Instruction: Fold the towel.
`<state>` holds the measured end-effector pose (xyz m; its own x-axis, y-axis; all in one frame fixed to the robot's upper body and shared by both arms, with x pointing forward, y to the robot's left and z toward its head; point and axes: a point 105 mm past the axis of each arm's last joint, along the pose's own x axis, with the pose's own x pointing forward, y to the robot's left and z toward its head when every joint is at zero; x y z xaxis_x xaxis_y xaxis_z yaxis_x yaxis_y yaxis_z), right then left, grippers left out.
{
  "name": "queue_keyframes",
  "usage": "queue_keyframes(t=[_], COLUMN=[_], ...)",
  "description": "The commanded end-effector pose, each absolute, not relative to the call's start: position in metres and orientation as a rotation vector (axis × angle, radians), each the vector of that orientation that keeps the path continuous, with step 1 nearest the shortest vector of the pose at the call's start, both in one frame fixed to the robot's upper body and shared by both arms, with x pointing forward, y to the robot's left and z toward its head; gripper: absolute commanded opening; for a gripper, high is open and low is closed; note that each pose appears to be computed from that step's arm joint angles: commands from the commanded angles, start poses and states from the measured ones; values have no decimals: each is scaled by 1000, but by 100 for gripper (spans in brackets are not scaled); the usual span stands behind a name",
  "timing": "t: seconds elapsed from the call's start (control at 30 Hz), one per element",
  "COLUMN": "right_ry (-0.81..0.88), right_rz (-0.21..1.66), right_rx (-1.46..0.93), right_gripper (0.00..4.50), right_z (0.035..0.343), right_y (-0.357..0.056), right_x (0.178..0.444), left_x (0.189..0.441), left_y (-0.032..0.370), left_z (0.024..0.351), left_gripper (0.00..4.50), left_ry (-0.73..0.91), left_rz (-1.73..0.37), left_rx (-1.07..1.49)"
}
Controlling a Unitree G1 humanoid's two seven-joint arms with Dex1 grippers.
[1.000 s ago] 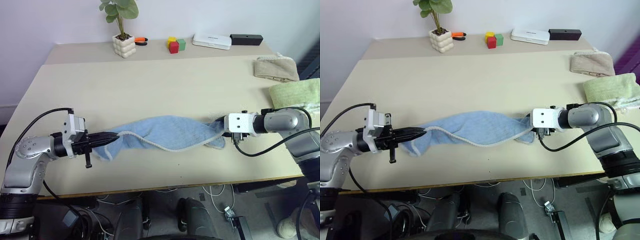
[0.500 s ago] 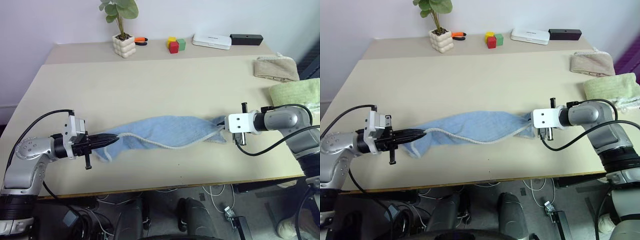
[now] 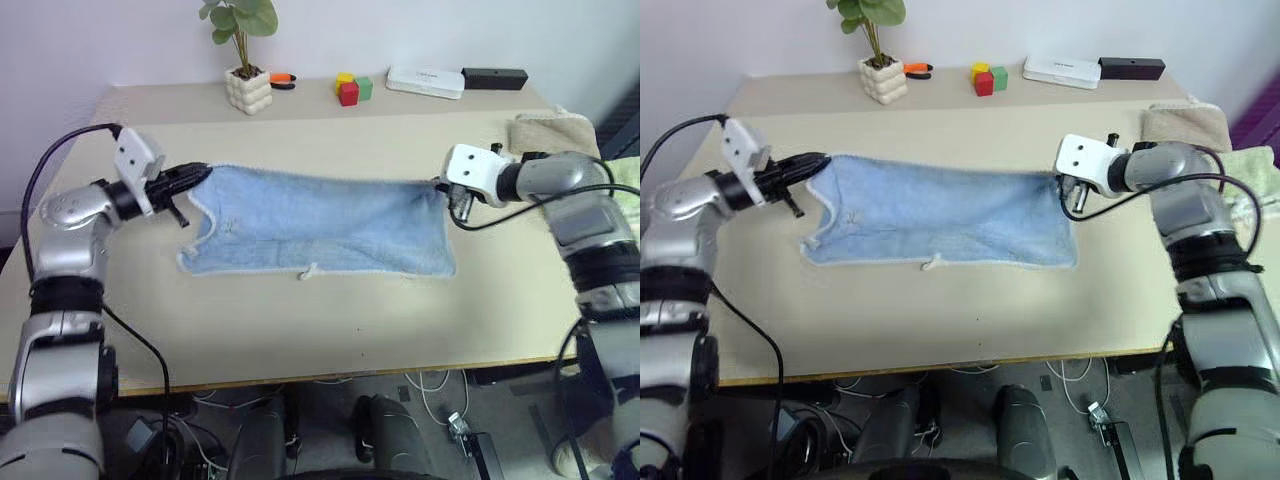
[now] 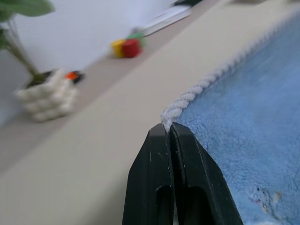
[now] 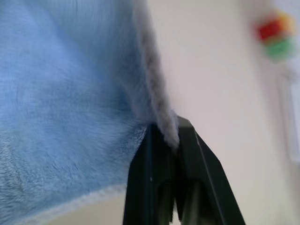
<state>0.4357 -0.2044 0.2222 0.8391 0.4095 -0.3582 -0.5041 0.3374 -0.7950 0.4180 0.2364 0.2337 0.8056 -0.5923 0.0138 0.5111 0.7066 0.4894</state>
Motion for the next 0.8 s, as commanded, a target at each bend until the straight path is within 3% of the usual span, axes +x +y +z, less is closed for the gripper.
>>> queue_keyframes(t=[0.03,0.13,0.23,0.4,0.6,0.8], right_ry=[-195,-257,-240,-150,75,231], right_rz=[267,236,316,584,890,1005], right_rx=[-1130,-1125,-1132,-1182,-1167,-1192], right_gripper=[2,2,2,2,2,2], right_z=[313,329,317,265,190,174], right_y=[-215,-219,-225,-221,-214,-232], right_x=[450,447,435,399,349,320], left_x=[425,418,406,386,354,319], left_y=[250,252,252,253,256,264], left_z=[320,349,342,287,216,183], left_gripper=[0,0,0,0,0,0], left_ry=[-420,-514,-511,-390,-182,19], left_rz=[-386,-361,-467,-749,-1019,-1198], left_rx=[597,643,730,732,718,743])
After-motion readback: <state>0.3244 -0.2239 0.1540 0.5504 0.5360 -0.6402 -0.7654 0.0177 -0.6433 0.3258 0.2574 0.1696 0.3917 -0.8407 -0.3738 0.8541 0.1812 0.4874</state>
